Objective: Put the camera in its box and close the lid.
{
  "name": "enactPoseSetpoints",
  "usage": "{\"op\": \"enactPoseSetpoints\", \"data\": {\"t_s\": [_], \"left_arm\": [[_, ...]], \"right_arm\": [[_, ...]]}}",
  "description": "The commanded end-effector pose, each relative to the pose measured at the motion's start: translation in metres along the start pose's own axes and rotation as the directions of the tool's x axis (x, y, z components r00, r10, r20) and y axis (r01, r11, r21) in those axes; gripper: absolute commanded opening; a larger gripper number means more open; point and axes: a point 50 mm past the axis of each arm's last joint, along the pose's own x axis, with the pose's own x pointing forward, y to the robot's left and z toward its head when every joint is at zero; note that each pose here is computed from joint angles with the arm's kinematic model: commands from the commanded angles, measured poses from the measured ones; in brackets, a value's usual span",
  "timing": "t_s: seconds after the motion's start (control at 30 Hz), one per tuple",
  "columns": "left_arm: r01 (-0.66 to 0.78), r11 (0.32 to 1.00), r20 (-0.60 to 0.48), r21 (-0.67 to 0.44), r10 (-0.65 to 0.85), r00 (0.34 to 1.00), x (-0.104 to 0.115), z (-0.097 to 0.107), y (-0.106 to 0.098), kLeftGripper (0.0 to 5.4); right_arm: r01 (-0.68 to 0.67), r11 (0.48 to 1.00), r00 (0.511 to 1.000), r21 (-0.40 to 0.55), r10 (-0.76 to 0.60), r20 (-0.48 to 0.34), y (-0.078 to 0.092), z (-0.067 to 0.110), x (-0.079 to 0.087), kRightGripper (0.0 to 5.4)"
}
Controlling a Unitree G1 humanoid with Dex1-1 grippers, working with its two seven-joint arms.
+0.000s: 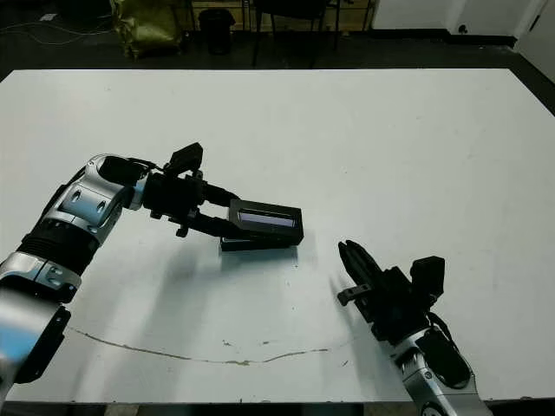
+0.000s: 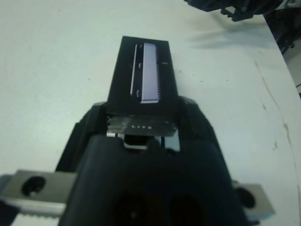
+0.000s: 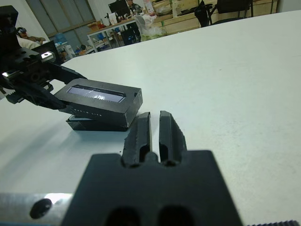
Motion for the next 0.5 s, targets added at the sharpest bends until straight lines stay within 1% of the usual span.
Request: {"op": "enactPoseSetpoints", "data": {"t_s": [0.03,0.17,0.23,0.3,0.43,0.5], "left_arm": [[-0.011,0.999,-0.052,-0.031,0.009,0.999,-0.0024,-0.0120,-0.0019,2.25],[-0.015,1.000,-0.059,-0.018,0.014,0.998,-0.0026,-0.0126,-0.0020,2.25],[-0.015,0.999,-0.057,-0.030,0.013,0.998,-0.0026,-0.0131,-0.0019,2.25],[-0.019,0.999,-0.062,-0.032,0.017,0.998,-0.0029,-0.0136,-0.0018,2.25],[-0.018,0.999,-0.069,-0.036,0.016,0.998,-0.0032,-0.0154,-0.0018,2.25],[-0.025,0.999,-0.079,-0.032,0.022,0.997,-0.0035,-0.0162,-0.0017,2.25]], "right_arm": [[0.028,1.000,0.999,-0.013,-0.029,-0.034,-0.0020,-0.0030,-0.0032,0.00],[0.033,0.999,0.999,-0.019,-0.034,-0.037,-0.0023,-0.0030,-0.0036,0.00],[0.033,0.999,0.999,-0.013,-0.033,-0.040,-0.0030,-0.0034,-0.0038,0.00],[0.019,1.000,1.000,0.004,-0.019,-0.024,-0.0031,-0.0036,-0.0033,0.00],[0.015,1.000,0.999,-0.011,-0.016,-0.030,-0.0024,-0.0024,-0.0032,0.00],[0.009,1.000,1.000,0.004,-0.009,-0.025,-0.0026,-0.0031,-0.0031,0.00]]}}
